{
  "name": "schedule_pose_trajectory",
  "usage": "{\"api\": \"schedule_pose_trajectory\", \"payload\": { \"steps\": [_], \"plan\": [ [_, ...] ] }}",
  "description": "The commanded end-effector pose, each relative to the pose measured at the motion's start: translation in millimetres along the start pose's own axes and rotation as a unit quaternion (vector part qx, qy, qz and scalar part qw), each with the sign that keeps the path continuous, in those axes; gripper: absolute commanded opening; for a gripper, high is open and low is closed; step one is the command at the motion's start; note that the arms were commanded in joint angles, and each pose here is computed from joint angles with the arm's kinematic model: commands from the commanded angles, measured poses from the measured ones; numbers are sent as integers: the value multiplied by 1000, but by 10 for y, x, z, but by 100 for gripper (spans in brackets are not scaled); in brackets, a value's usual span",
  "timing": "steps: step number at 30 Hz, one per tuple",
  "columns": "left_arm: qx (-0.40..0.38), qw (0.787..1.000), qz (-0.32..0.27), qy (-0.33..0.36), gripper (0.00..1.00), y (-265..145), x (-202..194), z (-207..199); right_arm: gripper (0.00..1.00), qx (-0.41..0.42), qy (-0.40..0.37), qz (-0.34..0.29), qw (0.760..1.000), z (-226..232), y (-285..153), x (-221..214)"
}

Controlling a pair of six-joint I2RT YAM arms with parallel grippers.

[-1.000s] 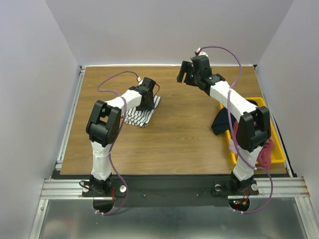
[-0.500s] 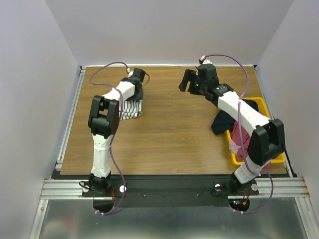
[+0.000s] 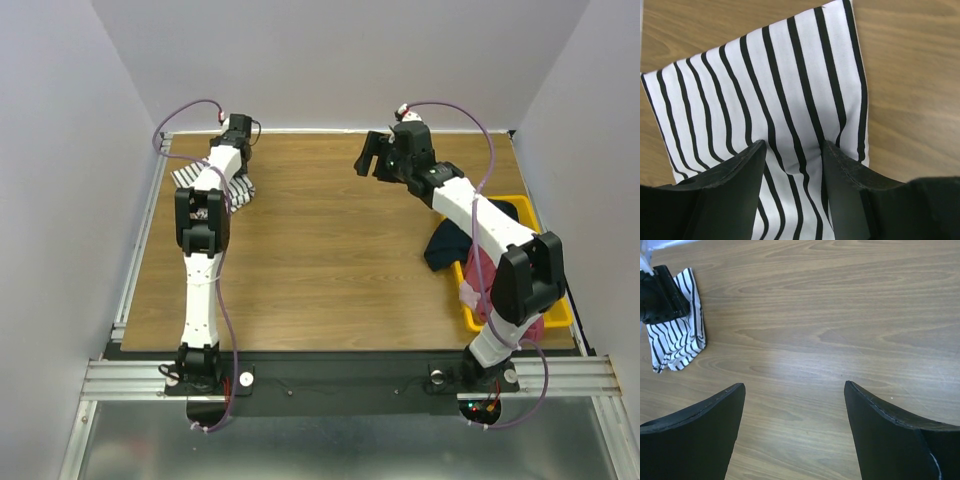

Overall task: Fold and stack the tank tops
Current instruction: Neatly place the folded tank top to the corner

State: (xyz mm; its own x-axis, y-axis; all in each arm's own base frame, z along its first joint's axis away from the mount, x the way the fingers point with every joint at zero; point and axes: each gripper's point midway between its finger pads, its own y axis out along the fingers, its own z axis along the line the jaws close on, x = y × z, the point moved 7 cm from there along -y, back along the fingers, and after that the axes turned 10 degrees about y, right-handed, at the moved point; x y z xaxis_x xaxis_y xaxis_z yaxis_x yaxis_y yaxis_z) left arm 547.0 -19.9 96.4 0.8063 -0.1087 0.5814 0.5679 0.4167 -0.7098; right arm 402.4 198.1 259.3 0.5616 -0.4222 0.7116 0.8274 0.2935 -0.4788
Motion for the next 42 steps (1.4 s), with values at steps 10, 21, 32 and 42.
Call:
{"api": "schedule_pose_trajectory", "payload": {
  "steps": [10, 21, 32, 42],
  "plan": [
    [66, 997, 20, 43, 61, 492, 37, 716, 86, 62, 9, -43, 997, 289, 146, 304],
    [-24, 988, -139, -67, 63, 80, 819, 853, 86, 96, 16, -33, 995, 397, 140, 320],
    [6, 961, -164, -223, 59, -866, 829, 1160, 86, 112, 11, -45, 993, 396, -161, 342],
    [-52, 953, -77, -287, 2, -730, -83, 777, 87, 105, 10, -39, 994, 275, -347, 217]
  ]
}}
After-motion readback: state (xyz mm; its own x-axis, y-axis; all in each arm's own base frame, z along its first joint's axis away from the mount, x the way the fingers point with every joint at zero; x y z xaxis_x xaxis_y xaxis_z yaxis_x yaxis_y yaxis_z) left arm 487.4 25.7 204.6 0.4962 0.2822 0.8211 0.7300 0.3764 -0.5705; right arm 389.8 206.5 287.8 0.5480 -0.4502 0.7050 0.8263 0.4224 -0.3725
